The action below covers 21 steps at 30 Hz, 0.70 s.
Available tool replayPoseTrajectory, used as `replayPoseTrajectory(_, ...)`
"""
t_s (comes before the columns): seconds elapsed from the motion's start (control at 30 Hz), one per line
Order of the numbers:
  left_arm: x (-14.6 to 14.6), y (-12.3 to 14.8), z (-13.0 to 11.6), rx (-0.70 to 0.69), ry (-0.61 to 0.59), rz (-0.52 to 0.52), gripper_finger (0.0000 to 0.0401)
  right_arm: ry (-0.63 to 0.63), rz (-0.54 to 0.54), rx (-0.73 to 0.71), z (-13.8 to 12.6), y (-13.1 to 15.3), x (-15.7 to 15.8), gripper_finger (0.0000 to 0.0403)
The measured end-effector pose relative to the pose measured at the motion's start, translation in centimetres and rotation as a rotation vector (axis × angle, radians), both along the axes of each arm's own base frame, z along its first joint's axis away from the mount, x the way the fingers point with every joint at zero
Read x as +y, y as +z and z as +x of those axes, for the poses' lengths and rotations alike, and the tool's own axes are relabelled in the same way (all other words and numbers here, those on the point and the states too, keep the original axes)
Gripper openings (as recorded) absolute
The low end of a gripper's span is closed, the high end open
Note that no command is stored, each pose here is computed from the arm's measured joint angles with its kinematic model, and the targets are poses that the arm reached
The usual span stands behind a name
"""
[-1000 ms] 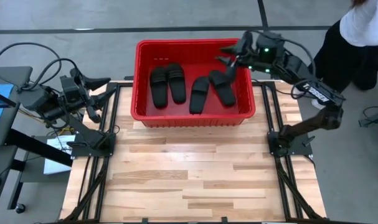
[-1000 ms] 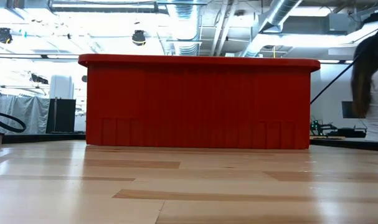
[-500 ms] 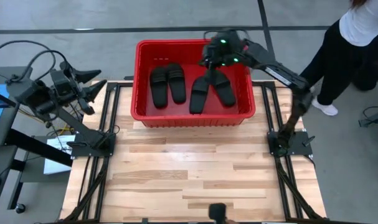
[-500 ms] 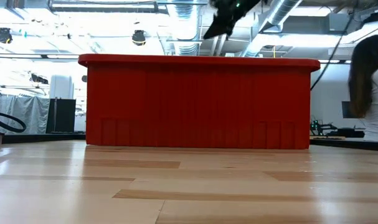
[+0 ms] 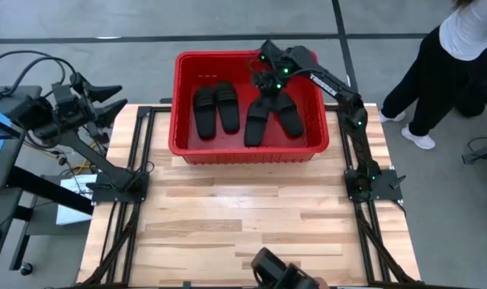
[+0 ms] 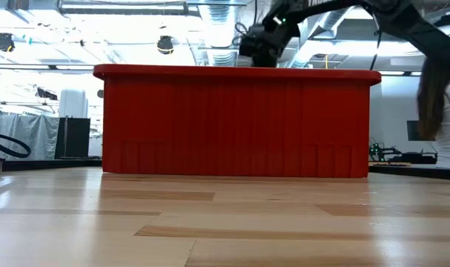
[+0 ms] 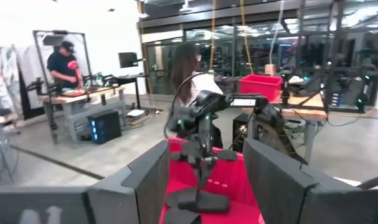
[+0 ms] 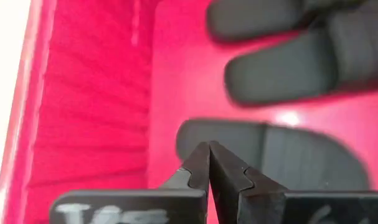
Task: Pick and place slides into bin
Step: Adjust the black slide in the red bin
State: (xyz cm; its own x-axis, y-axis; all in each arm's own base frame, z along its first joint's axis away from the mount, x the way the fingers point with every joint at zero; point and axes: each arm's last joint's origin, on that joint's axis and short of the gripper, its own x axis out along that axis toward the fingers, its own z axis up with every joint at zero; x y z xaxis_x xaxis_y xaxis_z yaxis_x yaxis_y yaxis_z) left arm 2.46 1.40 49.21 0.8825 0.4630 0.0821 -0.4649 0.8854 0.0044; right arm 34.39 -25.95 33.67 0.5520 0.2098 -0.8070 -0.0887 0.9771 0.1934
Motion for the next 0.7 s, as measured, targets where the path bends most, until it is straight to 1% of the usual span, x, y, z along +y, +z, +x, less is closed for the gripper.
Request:
replayPoseTrajectory(0.1, 0.1, 0.0, -0.2, 0.009, -0.012, 0.027, 0.0196, 0.016, 0.056, 0.095, 0.2, -1.7, 0.1, 0.0000)
replayPoseTrajectory(0.17, 0.1, 0.0, -0.2, 0.016, -0.010, 0.044, 0.0196, 0.018, 0.074, 0.134, 0.6, -2.7, 0.1, 0.0000)
replayPoseTrajectory(0.37, 0.2, -0.1, -0.3, 0.033, -0.008, 0.070, 0.0196, 0.029, 0.042, 0.191, 1.7, -3.9, 0.7, 0.0000)
replayPoseTrajectory(0.53, 0.2, -0.1, -0.3, 0.036, -0.008, 0.072, 0.0196, 0.030, -0.044, 0.226, 2.8, -4.1, 1.7, 0.0000)
replayPoseTrajectory(0.63, 0.2, -0.1, -0.3, 0.036, -0.008, 0.073, 0.0196, -0.007, -0.135, 0.300, 3.1, -4.2, 2.2, 0.0000)
replayPoseTrajectory(0.7, 0.2, -0.1, -0.3, 0.036, -0.008, 0.073, 0.0196, -0.030, -0.200, 0.349, 3.7, -4.8, 2.4, 0.0000)
